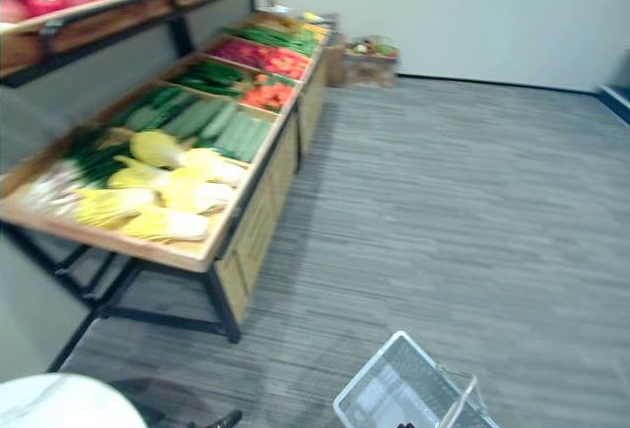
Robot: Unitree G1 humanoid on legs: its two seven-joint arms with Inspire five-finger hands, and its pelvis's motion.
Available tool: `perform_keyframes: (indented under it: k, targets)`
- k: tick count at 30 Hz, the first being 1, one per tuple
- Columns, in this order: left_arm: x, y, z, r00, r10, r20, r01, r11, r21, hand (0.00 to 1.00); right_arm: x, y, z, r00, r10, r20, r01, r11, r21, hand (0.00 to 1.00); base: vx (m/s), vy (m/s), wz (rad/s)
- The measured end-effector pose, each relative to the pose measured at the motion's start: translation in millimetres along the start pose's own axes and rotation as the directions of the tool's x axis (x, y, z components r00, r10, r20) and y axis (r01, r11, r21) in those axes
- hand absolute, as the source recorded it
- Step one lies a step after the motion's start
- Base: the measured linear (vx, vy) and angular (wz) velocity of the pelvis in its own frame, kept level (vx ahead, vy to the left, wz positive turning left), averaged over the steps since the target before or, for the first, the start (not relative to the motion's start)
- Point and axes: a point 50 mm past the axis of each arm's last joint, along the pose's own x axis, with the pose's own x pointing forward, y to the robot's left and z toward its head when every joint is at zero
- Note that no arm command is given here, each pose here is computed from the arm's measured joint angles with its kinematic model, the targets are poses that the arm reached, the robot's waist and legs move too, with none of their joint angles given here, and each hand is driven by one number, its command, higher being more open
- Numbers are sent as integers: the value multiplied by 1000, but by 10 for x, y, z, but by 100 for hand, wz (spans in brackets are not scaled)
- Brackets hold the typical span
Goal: Pick vegetable in the basket
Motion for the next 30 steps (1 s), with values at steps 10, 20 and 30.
perform_keyframes:
  k: [10, 20, 30]
  targets:
    - [86, -233, 131, 994, -106, 15, 105, 994, 38, 100, -65, -231, -180, 996, -43, -73, 51, 993, 105, 0, -46, -27, -12]
    - [-157, 263, -221, 999, 44, -18, -46, 990, -134, 100, 1, -85, 251, 999, 42, 5, -41, 990, -138, 0, -72, 28, -61]
    - [-127, 284, -109, 999, 44, -12, -45, 996, -72, 100, -17, -10, -87, 996, 52, -67, -64, 979, -193, 0, 25, 31, 3]
